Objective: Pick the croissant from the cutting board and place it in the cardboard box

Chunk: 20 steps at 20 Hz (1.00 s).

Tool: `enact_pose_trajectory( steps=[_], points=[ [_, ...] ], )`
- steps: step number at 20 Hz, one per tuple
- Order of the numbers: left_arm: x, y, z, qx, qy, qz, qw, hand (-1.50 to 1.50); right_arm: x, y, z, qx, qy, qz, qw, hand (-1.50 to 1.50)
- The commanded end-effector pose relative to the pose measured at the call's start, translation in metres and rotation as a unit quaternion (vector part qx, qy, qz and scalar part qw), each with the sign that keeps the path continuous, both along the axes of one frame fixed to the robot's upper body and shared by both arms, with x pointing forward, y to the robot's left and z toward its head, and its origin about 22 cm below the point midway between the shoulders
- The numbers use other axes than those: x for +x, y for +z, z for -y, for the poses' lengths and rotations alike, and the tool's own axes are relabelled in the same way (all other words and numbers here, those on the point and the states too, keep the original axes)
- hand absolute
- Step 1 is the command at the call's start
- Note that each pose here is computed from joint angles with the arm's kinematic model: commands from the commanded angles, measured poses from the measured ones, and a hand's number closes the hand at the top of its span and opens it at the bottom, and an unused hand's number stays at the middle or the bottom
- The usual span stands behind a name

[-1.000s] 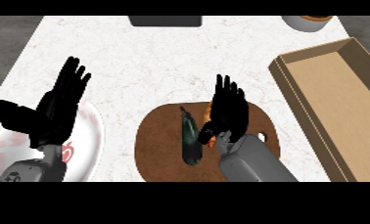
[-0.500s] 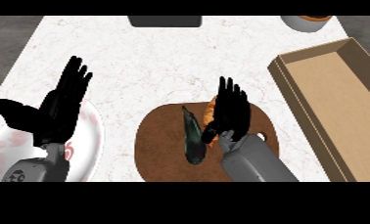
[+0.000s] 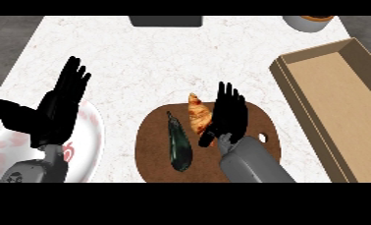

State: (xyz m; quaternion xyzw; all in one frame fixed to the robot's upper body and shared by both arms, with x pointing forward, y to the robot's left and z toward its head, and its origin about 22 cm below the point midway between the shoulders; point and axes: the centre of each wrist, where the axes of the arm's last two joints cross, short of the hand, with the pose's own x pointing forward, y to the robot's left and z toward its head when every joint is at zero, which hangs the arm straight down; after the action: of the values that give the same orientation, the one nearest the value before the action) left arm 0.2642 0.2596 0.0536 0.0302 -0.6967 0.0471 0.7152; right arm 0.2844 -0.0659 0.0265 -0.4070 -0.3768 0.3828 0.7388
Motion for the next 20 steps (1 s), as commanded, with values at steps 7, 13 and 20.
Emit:
enact_pose_trajectory(
  steps=[7, 13, 20],
  points=[
    [0.009, 0.008, -0.006, 0.005, 0.006, 0.0, 1.0, 0.0, 0.009, 0.0, -0.014, -0.055, 0.01, -0.005, 0.998, 1.5],
    [0.007, -0.017, -0.015, -0.005, 0.004, 0.008, 0.9999, 0.0, 0.005, 0.006, 0.001, -0.086, 0.017, 0.028, 0.996, 1.5],
    [0.0, 0.004, 0.002, 0.001, 0.003, 0.007, 1.0, 0.0, -0.028, 0.013, -0.035, -0.072, 0.178, 0.108, 0.975, 1.5]
  ],
)
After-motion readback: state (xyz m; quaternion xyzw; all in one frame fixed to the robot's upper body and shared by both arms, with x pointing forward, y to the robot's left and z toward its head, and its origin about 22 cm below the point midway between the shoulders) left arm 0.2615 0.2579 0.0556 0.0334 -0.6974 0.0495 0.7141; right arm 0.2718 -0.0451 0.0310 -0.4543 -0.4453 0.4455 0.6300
